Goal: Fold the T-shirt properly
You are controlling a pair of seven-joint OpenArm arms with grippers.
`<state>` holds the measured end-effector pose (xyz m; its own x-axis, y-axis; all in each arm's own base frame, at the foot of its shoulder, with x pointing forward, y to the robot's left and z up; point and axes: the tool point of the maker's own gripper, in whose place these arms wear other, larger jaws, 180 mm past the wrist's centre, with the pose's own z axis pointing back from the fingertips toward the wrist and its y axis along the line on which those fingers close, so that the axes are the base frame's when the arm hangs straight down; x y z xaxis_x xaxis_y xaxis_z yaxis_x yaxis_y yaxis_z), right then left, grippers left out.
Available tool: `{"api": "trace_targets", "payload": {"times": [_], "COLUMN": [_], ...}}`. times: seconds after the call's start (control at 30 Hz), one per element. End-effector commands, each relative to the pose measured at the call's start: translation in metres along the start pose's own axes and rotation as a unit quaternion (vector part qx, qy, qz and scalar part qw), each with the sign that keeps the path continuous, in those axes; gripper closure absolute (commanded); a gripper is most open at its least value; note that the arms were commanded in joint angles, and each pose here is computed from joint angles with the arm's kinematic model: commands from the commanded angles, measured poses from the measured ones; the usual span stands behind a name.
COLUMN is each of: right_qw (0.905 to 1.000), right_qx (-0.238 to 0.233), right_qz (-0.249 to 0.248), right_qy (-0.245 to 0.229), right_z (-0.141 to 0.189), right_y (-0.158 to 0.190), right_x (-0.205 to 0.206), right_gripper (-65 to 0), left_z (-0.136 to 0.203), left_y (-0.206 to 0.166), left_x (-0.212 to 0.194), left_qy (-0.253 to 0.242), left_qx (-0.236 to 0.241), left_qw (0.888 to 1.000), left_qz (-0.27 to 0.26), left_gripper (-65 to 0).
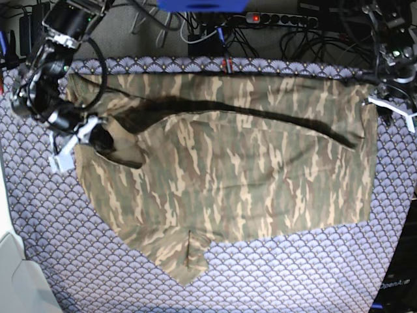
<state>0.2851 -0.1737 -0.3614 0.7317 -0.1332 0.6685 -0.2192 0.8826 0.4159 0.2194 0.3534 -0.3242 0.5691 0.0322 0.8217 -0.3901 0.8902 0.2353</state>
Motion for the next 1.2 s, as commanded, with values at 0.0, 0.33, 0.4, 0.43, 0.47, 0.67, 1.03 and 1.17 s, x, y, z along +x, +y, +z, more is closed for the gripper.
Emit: {"api": "trace_targets", "payload": {"times": [0.0, 0.33, 0.4, 0.43, 0.47, 0.67, 1.03, 1.17], "right_qw": [0.9998, 0.9995, 0.9991, 0.9989, 0.9986, 0.9977, 0.9937, 0.9936], "right_qx": [0.003, -0.018, -0.026, -0.03, -0.034, -0.043, -0.025, -0.025], "right_qz": [0.002, -0.023, -0.031, -0.034, -0.038, -0.052, -0.108, -0.11], "right_qy": [-0.022, -0.014, -0.014, -0.014, -0.014, -0.007, 0.013, 0.008], "right_z": [0.005, 0.016, 0.02, 0.022, 0.024, 0.028, 0.012, 0.012], "right_y": [0.002, -0.012, -0.017, -0.02, -0.022, -0.028, -0.033, -0.034], "right_x": [0.009, -0.011, -0.015, -0.016, -0.018, -0.031, -0.062, -0.061], "right_gripper": [0.0, 0.0, 0.0, 0.0, 0.0, 0.0, 0.0, 0.0], "left_z": [0.002, 0.003, 0.003, 0.002, 0.002, 0.002, 0.004, 0.004], "left_y": [0.004, 0.006, 0.007, 0.007, 0.007, 0.006, 0.008, 0.008], "left_x": [0.012, 0.009, 0.003, -0.001, -0.002, -0.002, -0.005, -0.005], "left_qy": [-0.021, -0.016, 0.0, 0.012, 0.018, 0.024, 0.027, 0.027], "left_qx": [0.004, 0.005, 0.006, 0.007, 0.007, 0.007, 0.008, 0.008], "left_qw": [1.0, 1.0, 1.0, 1.0, 1.0, 1.0, 1.0, 1.0], "left_qz": [-0.006, -0.008, -0.008, -0.007, -0.006, -0.006, -0.008, -0.008], "left_gripper": [-34.3, -34.3, -34.3, -34.3, -34.3, -34.3, -34.2, -34.2]}}
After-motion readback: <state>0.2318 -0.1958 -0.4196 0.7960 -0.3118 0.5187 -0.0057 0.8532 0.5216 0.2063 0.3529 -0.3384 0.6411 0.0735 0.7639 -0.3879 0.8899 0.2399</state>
